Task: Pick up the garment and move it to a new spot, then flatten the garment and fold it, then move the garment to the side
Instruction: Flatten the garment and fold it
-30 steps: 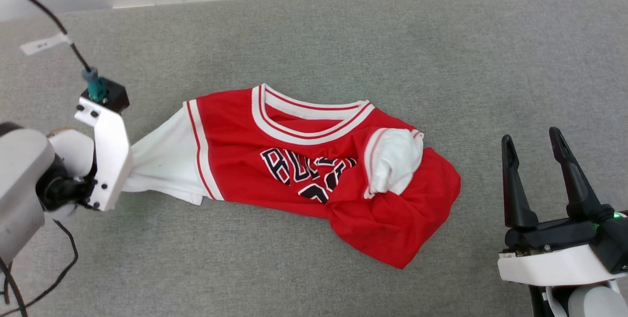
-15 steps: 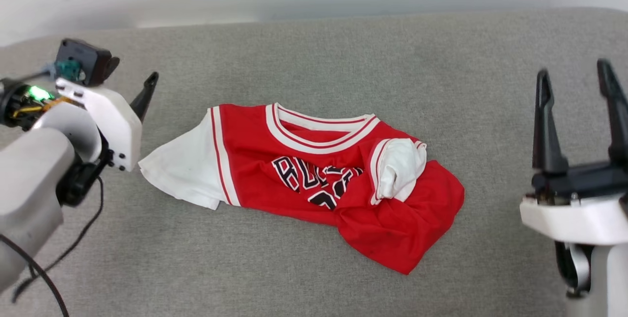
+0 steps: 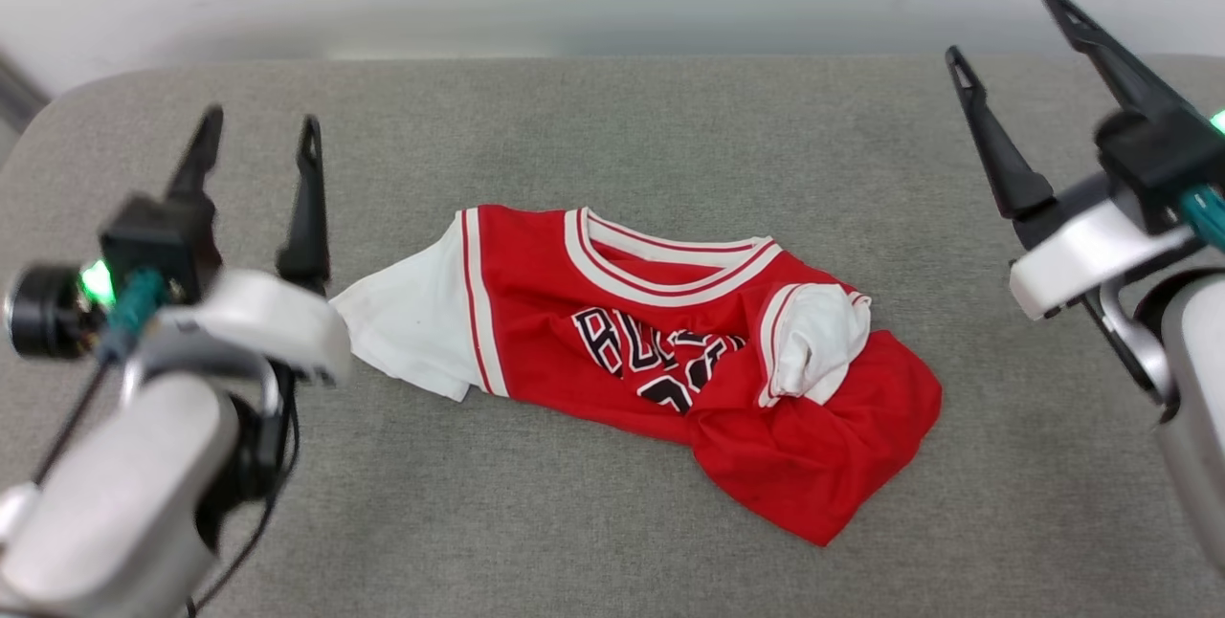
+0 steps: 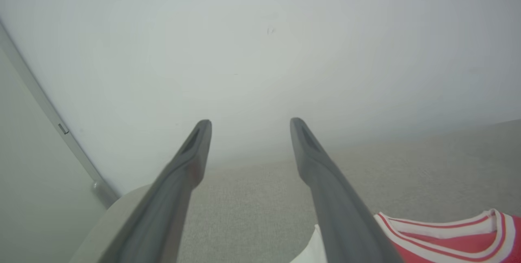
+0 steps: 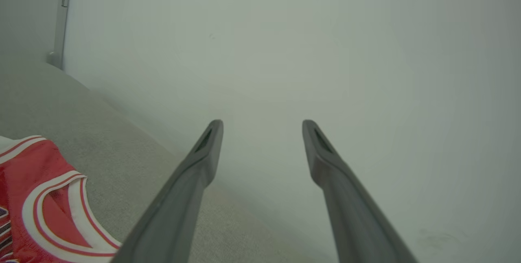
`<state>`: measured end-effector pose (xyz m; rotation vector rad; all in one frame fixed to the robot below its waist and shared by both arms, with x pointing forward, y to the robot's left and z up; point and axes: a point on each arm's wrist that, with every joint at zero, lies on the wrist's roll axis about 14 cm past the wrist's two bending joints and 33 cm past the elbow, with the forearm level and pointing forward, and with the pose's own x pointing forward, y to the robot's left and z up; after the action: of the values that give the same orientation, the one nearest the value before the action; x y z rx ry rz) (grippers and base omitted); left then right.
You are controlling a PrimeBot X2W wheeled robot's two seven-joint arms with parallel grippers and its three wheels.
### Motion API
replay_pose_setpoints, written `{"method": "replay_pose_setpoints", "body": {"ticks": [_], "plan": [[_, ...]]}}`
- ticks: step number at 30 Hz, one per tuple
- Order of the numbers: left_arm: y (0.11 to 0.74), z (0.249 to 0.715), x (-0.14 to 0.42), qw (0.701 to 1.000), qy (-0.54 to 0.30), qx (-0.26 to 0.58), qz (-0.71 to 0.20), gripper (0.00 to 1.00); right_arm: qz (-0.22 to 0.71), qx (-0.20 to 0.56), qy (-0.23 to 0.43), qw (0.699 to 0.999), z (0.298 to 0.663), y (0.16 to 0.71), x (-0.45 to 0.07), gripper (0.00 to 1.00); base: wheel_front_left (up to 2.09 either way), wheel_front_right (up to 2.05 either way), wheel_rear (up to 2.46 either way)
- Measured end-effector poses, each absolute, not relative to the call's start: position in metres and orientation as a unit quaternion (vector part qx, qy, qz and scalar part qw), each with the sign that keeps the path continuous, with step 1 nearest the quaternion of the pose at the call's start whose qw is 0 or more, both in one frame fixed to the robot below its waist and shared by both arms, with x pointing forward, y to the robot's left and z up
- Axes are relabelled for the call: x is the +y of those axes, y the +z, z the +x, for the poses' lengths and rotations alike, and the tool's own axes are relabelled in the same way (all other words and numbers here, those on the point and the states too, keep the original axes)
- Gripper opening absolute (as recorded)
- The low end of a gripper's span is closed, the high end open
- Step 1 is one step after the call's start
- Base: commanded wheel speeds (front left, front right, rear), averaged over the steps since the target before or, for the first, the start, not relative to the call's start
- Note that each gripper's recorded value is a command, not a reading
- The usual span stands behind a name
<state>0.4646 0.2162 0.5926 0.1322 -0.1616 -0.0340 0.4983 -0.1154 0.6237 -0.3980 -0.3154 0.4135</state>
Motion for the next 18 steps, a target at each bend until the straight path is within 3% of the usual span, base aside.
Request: {"method": "replay_pose_setpoints", "body": {"ticks": [7,11,18], "plan": [[0.571,0.429,0.225,0.994,0.044,-0.092,0.043,1.00,-0.253,0.070,0.274,0.925,0.514,0.559,-0.103,1.00,0.00,0.00,0.00],[0.562,0.414,0.228,0.992,0.076,-0.095,0.028,1.00,-0.263,0.211,0.307,0.890,0.505,0.516,-0.104,1.00,0.00,0.00,0.00],[0.540,0.398,0.234,0.990,0.113,-0.079,0.012,1.00,-0.240,0.374,0.318,0.837,0.507,0.470,-0.109,1.00,0.00,0.00,0.00]]}}
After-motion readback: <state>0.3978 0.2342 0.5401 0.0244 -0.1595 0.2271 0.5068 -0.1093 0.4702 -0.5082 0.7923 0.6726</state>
